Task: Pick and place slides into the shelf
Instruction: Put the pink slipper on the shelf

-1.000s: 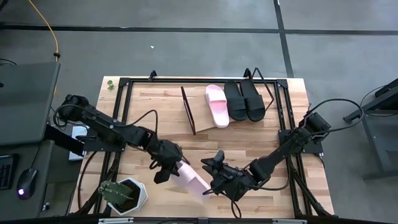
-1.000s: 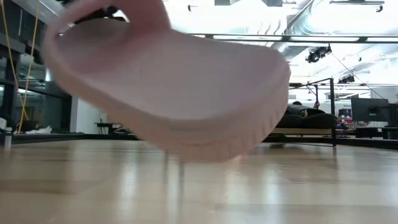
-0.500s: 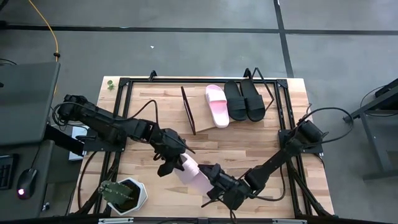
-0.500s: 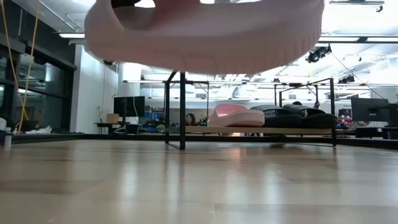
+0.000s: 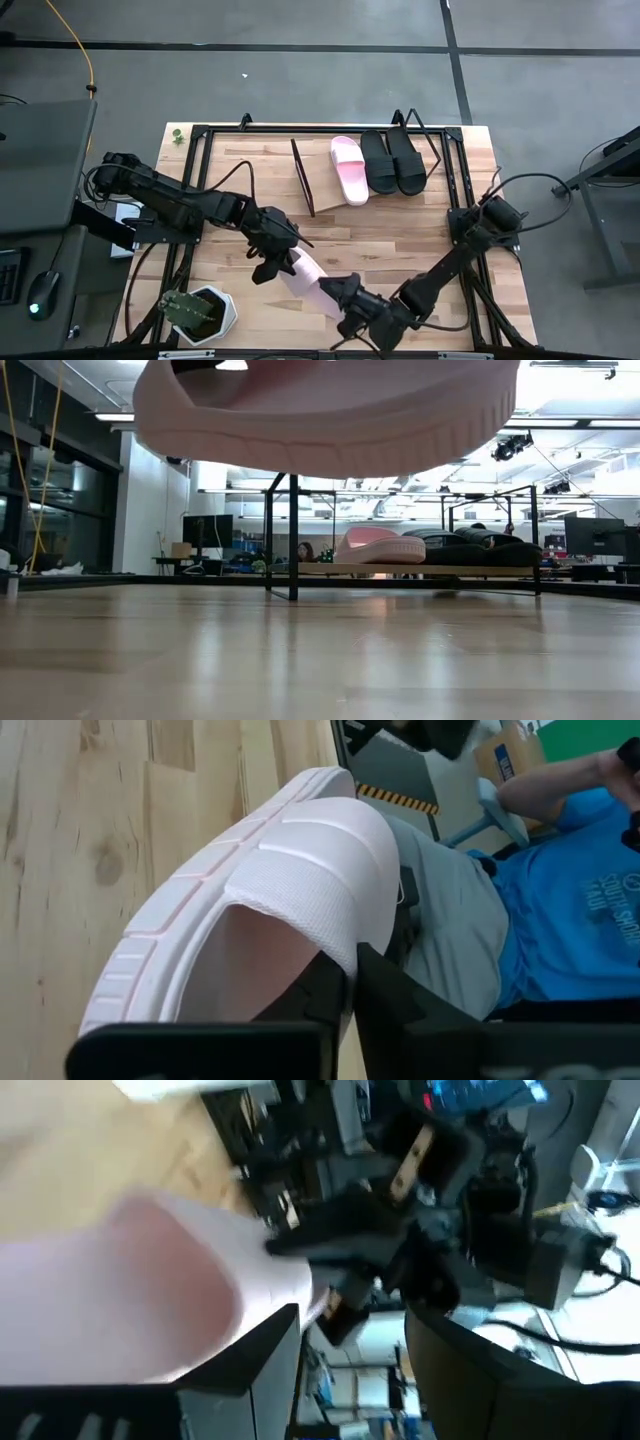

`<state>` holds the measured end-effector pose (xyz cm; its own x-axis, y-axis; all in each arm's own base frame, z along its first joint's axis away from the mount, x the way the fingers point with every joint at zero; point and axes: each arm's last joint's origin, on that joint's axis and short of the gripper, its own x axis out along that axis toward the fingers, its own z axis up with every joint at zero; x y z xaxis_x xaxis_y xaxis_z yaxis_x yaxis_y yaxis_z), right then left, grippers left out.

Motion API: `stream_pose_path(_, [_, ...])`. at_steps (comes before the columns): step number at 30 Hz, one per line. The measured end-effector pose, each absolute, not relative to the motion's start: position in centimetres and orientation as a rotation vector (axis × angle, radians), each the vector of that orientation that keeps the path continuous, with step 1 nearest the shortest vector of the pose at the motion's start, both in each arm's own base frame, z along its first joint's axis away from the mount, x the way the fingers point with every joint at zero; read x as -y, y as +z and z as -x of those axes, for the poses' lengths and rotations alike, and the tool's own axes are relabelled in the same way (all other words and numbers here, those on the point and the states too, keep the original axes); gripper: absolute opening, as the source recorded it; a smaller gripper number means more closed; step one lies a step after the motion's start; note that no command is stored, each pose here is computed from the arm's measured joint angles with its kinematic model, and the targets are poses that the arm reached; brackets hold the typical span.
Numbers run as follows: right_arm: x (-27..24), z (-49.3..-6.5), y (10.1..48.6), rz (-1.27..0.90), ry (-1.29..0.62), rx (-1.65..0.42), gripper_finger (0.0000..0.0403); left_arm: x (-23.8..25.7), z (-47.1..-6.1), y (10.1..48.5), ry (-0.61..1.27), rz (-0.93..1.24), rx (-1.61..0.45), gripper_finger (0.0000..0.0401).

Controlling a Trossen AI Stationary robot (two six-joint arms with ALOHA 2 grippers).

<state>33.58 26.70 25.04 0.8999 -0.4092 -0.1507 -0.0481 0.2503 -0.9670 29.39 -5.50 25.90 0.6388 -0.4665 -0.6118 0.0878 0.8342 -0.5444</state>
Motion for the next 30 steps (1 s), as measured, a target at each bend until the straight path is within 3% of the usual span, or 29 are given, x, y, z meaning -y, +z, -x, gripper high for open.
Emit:
stream_pose_path(13, [-26.6, -34.4, 23.6, 1.308, -0.181, -0.420, 0.0174, 5.4, -28.7, 27.4, -0.347, 0.502, -0.761, 0.0021])
stream_pose_path(30, [-25.6, -35.9, 23.1, 1.289, -0.223, -0.417, 0.0174, 5.4, -28.7, 27.4, -0.329, 0.498, -0.751, 0.0017])
